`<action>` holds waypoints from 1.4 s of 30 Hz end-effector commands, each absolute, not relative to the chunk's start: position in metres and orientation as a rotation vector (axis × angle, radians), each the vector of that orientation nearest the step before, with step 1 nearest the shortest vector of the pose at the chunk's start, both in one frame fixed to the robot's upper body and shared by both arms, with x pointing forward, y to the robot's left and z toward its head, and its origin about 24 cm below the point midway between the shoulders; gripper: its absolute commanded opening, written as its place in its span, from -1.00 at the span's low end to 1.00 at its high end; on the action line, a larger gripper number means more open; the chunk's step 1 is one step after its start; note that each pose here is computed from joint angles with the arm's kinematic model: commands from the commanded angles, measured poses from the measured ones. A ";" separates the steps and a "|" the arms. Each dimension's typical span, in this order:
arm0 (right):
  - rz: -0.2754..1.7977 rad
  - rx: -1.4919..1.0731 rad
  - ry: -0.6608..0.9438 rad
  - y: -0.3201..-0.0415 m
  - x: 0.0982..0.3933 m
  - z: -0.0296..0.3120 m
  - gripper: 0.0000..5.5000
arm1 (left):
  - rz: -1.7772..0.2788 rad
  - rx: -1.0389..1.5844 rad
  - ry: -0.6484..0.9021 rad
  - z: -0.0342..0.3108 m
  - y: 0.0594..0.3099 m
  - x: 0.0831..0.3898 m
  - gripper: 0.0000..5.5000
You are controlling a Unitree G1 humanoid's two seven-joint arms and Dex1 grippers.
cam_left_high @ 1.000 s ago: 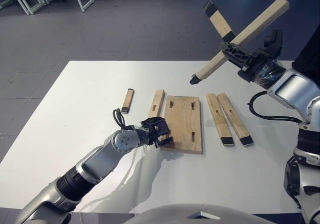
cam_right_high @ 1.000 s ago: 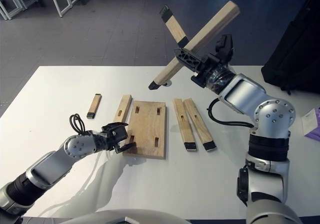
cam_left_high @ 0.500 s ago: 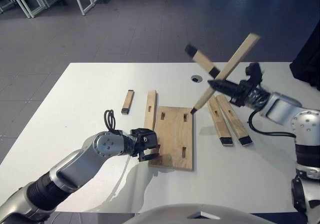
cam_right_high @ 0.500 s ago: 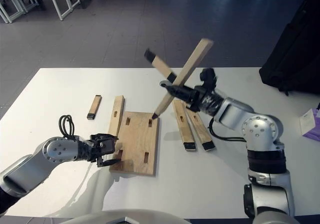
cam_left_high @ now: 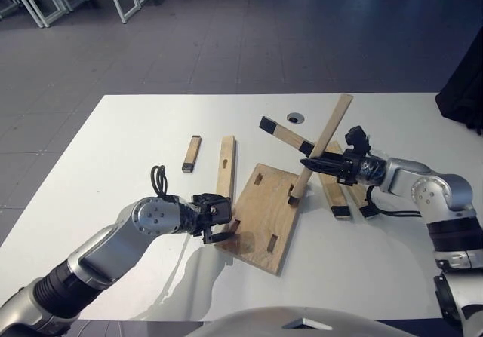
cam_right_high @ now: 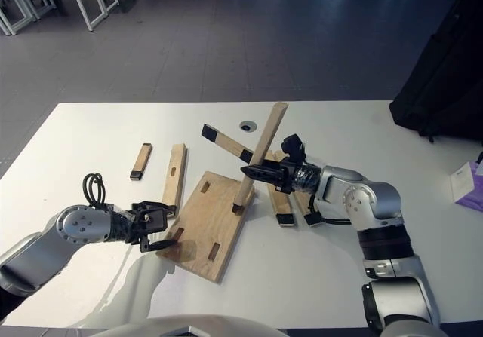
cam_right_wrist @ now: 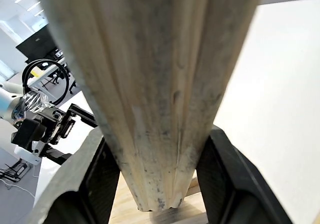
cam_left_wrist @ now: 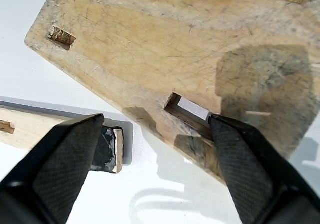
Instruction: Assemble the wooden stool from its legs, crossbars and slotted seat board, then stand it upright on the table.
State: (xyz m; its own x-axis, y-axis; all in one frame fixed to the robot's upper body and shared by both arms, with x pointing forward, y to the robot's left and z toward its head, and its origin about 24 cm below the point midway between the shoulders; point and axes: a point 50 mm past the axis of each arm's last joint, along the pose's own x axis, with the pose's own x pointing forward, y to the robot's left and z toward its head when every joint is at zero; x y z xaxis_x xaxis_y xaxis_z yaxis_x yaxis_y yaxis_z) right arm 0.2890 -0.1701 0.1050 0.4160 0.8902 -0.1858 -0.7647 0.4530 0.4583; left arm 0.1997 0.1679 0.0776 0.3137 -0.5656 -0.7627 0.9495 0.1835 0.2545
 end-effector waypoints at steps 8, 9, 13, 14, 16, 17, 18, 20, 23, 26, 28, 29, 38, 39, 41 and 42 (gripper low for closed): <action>0.999 0.140 0.496 -0.174 0.305 0.076 -0.26 | -1.120 0.821 0.769 0.049 0.186 0.194 0.41; 1.007 0.104 0.499 -0.175 0.302 0.075 -0.26 | -1.119 0.821 0.768 0.050 0.186 0.194 0.41; 1.119 0.024 0.534 -0.164 0.272 0.066 -0.26 | -1.112 0.807 0.760 0.050 0.184 0.193 0.41; 1.139 0.007 0.558 -0.164 0.264 0.060 -0.26 | -1.110 0.804 0.758 0.050 0.183 0.193 0.41; 1.153 -0.043 0.637 -0.166 0.247 0.042 -0.26 | -1.109 0.800 0.756 0.050 0.183 0.194 0.41; 1.142 -0.075 0.695 -0.168 0.240 0.029 -0.26 | -1.108 0.798 0.755 0.050 0.182 0.194 0.41; 1.129 -0.095 0.744 -0.169 0.233 0.019 -0.26 | -1.106 0.797 0.755 0.050 0.182 0.194 0.41; 1.037 -0.084 0.817 -0.170 0.232 0.003 -0.26 | -1.104 0.794 0.749 0.051 0.182 0.196 0.41; 0.933 -0.042 0.778 -0.167 0.253 0.008 -0.26 | -1.107 0.793 0.742 0.053 0.180 0.198 0.41; 0.911 -0.008 0.663 -0.168 0.276 0.036 -0.26 | -1.107 0.792 0.740 0.052 0.179 0.198 0.41; 0.952 -0.005 0.591 -0.167 0.283 0.061 -0.26 | -1.101 0.788 0.739 0.052 0.178 0.198 0.41; 0.982 -0.006 0.565 -0.165 0.283 0.071 -0.26 | -1.099 0.786 0.739 0.052 0.178 0.198 0.41; 1.119 -0.059 0.504 -0.166 0.278 0.119 0.15 | -1.070 0.762 0.741 0.049 0.177 0.195 0.41; 1.114 -0.071 0.515 -0.169 0.278 0.119 0.24 | -1.068 0.762 0.741 0.049 0.178 0.195 0.41; 1.097 -0.131 0.541 -0.175 0.277 0.116 0.35 | -1.062 0.763 0.742 0.051 0.180 0.195 0.41; 1.084 -0.165 0.548 -0.178 0.277 0.114 0.41 | -1.060 0.764 0.742 0.053 0.182 0.195 0.41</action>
State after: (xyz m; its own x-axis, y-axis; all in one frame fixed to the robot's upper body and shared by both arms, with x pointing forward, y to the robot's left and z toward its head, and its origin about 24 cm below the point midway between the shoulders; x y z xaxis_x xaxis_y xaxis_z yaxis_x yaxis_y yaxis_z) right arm 0.2760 -0.1723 0.1130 0.3356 0.8236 -0.4571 -0.8670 0.4599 0.1920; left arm 0.2108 0.1721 0.0762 0.4017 -0.5207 -0.7533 0.9147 0.2680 0.3025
